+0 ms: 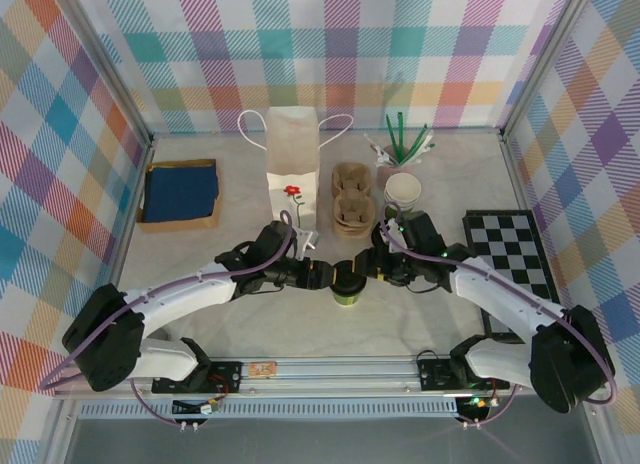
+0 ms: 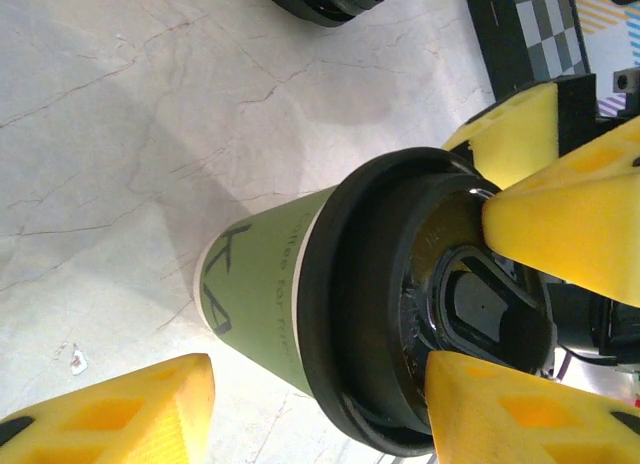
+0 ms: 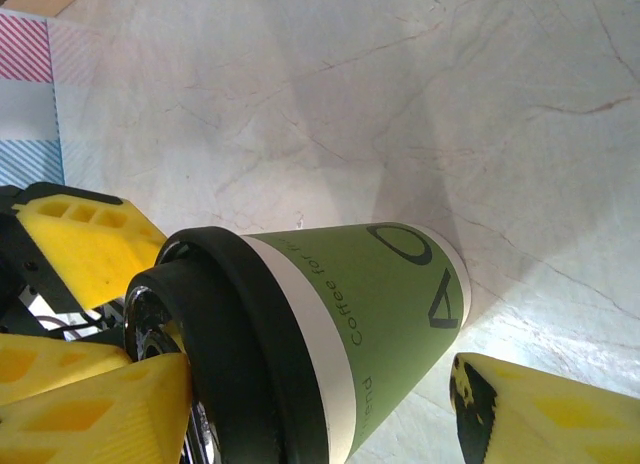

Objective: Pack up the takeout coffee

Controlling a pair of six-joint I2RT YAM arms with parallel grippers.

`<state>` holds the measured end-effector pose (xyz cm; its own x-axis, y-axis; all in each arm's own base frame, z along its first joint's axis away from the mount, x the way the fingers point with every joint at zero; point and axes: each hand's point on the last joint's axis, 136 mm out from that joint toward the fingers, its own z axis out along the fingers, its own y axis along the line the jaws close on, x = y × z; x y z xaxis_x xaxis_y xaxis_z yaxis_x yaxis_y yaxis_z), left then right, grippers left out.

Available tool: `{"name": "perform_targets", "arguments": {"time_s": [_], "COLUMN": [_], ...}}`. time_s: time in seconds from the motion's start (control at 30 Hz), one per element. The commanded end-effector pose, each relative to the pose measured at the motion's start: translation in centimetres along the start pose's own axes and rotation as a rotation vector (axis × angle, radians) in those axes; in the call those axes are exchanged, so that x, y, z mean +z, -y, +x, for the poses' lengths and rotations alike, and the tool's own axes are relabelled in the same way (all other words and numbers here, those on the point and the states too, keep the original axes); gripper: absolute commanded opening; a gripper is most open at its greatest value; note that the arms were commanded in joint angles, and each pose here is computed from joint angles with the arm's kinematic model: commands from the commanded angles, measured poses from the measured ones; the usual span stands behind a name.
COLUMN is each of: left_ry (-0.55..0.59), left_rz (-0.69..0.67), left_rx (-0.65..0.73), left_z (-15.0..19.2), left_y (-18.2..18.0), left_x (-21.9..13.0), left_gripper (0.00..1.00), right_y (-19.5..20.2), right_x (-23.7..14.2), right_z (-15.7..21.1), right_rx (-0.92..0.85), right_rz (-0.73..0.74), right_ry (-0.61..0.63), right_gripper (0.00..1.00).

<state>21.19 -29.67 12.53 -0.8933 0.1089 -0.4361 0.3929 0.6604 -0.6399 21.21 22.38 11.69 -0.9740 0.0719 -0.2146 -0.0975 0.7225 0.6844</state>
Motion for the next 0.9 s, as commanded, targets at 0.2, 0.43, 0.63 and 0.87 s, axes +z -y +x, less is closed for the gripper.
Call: {"name": "perform_targets", "arguments": {"time_s": [0.2, 0.43, 0.63, 0.87], "left_ry": [0.011, 0.016, -0.012, -0.027], "left_rz": [-0.010, 0.006, 0.001, -0.007], "left_rx": [0.021, 0.015, 0.033, 0.024], "left_z": [-1.2, -1.4, -0.8, -0.1], "left_y": [1.1, 1.8, 2.6, 2.3], "left_x": [-1.3, -1.7, -0.9, -0.1], "left_gripper": [0.61, 0.63, 0.63, 0.62], "right_y": [0.3, 0.4, 0.6, 1.3], "right_x": [-1.6, -2.0, -1.7, -1.1], "right_z": [0.7, 1.2, 1.4, 1.8], "right_rx": [-0.001, 0.000, 0.005, 0.022], "right_rz": [0.046, 0.036, 0.038, 0.044], "right_ry": [0.009, 0.021, 0.008, -0.002], "right_gripper": [0.69, 0.70, 0.69, 0.68]}}
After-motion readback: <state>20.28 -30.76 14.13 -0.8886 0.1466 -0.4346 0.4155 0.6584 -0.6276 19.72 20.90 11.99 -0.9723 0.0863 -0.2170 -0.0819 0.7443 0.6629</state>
